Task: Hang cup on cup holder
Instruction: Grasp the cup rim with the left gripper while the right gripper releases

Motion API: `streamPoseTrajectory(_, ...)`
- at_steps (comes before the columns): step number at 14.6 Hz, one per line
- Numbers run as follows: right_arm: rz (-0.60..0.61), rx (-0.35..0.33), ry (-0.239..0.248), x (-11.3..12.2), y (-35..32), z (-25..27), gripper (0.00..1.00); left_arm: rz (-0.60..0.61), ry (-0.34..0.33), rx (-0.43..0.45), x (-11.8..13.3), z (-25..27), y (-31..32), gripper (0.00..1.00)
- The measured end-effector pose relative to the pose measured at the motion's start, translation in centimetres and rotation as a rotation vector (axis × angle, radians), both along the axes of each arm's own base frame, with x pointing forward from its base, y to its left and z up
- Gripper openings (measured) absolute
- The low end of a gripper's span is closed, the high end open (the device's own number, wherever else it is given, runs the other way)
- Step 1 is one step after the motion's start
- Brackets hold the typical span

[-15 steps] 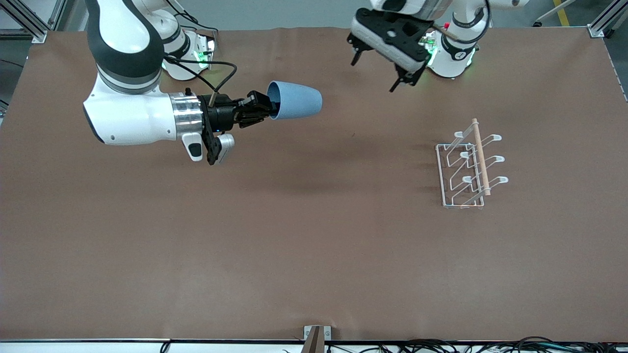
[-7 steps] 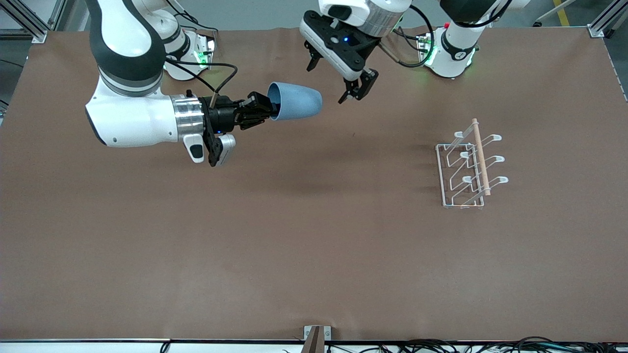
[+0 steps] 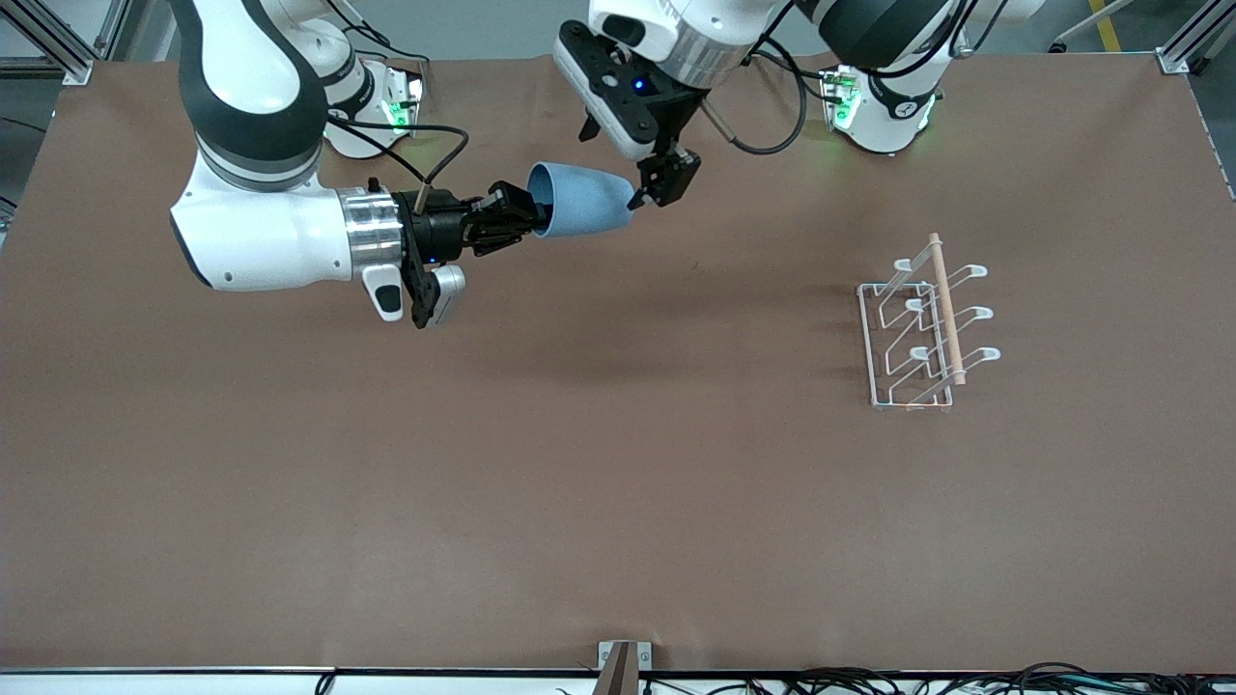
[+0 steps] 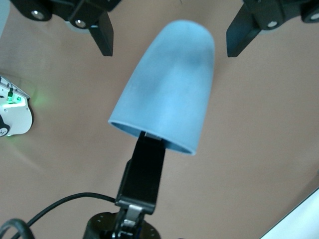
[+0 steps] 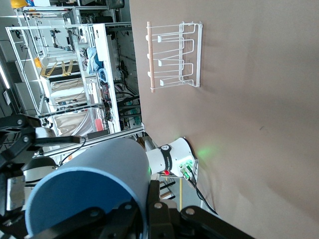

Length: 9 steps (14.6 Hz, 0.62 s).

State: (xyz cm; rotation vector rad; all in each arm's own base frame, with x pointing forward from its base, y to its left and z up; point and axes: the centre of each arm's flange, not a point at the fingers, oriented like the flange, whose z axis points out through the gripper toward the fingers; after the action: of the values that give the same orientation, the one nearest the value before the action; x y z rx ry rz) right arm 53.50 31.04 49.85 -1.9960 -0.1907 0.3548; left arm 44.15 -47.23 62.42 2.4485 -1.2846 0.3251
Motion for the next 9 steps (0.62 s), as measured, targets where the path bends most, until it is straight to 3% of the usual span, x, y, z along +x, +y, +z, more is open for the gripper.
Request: streamPoseTrajectory(9,-0.006,0.018,0.004,0.1,0.1,0.3,0.05,-0.089,-0.052,0.017,0.5,-2.4,-1.6,1.00)
